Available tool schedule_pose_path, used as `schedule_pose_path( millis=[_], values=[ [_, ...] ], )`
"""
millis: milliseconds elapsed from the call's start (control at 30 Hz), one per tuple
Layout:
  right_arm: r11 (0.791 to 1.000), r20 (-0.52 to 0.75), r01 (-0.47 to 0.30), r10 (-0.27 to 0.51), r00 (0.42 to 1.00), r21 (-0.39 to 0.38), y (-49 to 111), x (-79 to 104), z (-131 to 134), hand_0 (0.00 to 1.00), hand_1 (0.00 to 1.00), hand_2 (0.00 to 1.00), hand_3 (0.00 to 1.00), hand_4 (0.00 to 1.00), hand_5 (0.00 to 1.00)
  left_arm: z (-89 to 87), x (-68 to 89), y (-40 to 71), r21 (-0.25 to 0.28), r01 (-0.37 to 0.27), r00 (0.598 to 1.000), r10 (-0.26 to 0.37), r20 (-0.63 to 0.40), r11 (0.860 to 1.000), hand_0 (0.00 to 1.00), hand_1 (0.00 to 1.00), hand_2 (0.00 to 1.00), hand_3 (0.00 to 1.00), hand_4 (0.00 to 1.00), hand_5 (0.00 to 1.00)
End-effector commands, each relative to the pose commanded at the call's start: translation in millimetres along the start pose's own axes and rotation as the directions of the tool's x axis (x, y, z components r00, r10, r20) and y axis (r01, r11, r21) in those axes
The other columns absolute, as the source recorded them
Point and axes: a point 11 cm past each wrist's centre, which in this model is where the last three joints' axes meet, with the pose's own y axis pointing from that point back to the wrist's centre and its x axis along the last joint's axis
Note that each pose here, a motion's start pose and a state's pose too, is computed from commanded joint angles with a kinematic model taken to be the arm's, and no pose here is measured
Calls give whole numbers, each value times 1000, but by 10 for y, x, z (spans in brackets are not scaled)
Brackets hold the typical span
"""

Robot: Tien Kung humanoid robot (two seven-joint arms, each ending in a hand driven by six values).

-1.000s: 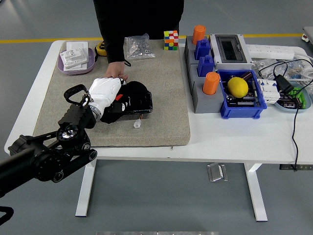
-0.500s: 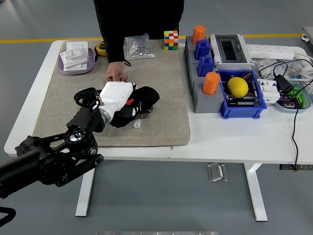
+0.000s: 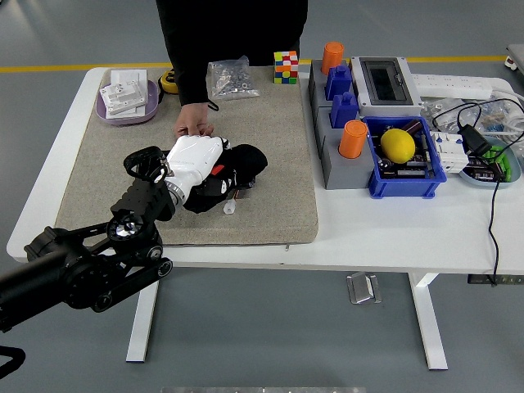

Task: Pick the rag up,wipe the panel,place it on the desk

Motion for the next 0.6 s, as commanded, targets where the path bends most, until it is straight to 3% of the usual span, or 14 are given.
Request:
schedule_pose_path(
  millis=[600],
  values=[
    [1000,5,6,-6,1000,-4,-17,-47,46,759,705,715,592,922,576,-524,16,0,119,-11,999,8,31,993,218,119,456,395,461,2]
  ],
)
